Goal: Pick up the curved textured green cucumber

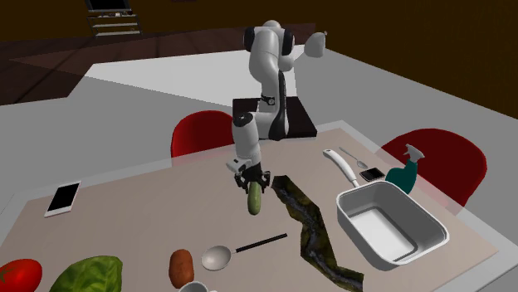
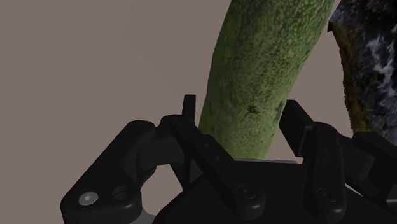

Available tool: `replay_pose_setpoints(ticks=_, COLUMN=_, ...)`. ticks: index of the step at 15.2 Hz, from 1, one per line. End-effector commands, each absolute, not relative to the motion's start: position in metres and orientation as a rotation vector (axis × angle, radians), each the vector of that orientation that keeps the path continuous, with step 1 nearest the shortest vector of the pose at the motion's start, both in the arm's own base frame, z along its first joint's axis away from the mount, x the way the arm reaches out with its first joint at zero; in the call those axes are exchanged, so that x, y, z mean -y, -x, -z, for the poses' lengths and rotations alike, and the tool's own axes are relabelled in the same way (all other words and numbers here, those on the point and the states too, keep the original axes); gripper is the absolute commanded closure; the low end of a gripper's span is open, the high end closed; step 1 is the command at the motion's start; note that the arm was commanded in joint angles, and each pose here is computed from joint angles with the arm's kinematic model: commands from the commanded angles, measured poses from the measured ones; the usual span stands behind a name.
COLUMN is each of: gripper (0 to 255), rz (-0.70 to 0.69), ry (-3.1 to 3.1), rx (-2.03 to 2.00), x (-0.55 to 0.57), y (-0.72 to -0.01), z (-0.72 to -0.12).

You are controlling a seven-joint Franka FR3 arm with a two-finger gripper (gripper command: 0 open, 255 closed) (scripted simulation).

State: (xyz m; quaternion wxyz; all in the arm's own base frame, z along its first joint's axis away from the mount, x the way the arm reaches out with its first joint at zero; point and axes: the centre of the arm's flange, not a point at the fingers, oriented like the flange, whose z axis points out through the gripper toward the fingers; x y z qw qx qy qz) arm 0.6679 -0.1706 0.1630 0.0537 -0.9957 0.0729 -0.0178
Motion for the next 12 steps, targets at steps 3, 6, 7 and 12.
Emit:
replay_pose_setpoints(ticks=3, gripper=255, rz=0.055, ry=3.026, rx=-0.221, x=0.171, y=-0.668, z=-0.184)
replay_pose_setpoints(ticks=6, gripper=255, rz=0.055, ry=3.026, rx=-0.221, x=0.171, y=-0.668, z=-0.200)
replay_pose_setpoints(ticks=7, gripper=255, rz=0.055, ry=3.026, rx=-0.221, x=0.171, y=-0.668, z=-0.205)
replay_pose_setpoints(ticks=12, gripper=255, rz=0.055, ry=3.026, rx=-0.221, x=0.171, y=-0.668, z=-0.222)
